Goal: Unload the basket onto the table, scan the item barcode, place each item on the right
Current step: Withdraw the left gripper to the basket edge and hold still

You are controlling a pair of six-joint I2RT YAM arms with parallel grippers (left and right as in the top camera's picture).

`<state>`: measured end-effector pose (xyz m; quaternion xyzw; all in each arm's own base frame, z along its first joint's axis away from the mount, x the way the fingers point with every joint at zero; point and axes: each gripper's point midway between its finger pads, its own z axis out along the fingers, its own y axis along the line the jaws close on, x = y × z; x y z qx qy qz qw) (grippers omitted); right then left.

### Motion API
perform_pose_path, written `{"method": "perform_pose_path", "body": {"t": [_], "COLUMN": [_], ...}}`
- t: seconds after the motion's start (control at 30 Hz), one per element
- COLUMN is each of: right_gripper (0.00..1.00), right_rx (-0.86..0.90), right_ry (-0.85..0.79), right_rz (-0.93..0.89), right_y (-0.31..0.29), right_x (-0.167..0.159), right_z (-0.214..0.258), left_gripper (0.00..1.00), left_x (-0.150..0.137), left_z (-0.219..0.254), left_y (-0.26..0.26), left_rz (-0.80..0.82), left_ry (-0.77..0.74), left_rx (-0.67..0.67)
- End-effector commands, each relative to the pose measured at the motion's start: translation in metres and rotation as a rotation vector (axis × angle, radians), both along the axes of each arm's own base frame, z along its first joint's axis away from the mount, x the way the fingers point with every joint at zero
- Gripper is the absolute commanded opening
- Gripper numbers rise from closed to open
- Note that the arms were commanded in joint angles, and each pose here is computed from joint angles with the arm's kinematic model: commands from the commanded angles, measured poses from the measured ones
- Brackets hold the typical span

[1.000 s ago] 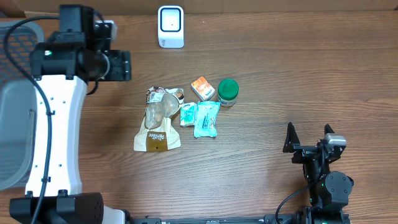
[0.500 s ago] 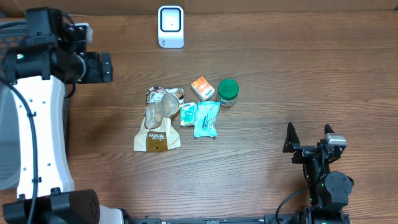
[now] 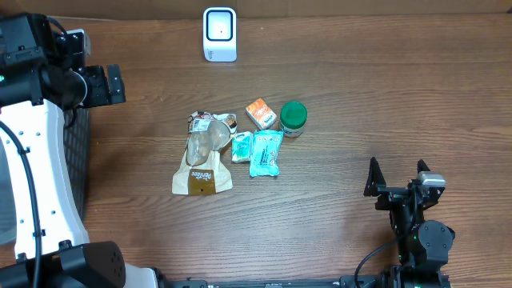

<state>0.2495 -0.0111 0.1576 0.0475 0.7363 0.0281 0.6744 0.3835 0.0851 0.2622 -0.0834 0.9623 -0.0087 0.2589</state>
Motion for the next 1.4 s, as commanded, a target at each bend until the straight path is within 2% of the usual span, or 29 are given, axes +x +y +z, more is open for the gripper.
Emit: {"method": "perform_pose_path", "body": {"t": [0.0,0.67,0.93,1.2,1.37], "right_gripper": [1.0,1.0,1.0,1.0,1.0], "right_rx": [-0.001,-0.001,-0.006,-0.061,-0.053], "right_ry": [0.001,0.0,-0.06,-0.105,-0.034], "right_rz": [-0.006,-0.006,0.008,0.084,0.146], "right_y": [-0.001,-0.001,0.001,0.014,0.024], "right_x": [0.0,0.0,0.001,-0.004,0.002], "right_z": [-0.003,-0.003,0.013,0.065,0.103], "left_gripper": [0.99,0.99,0.99,1.0,1.0], "left_x": [0.001,0.001,0.001,0.002,0.001], "left_z": [0.004,0.004,0.004,0.004,0.004], "left_y": [0.006,0.005,0.005,0.005,0.005], "left_rz": [-0.006,-0.011,-0.012,-0.012,-0.011], "left_ry": [-0.009,-0.009,-0.009,-0.009,-0.009], "left_rx": [0.026,0.026,0.026,0.026,0.026]}}
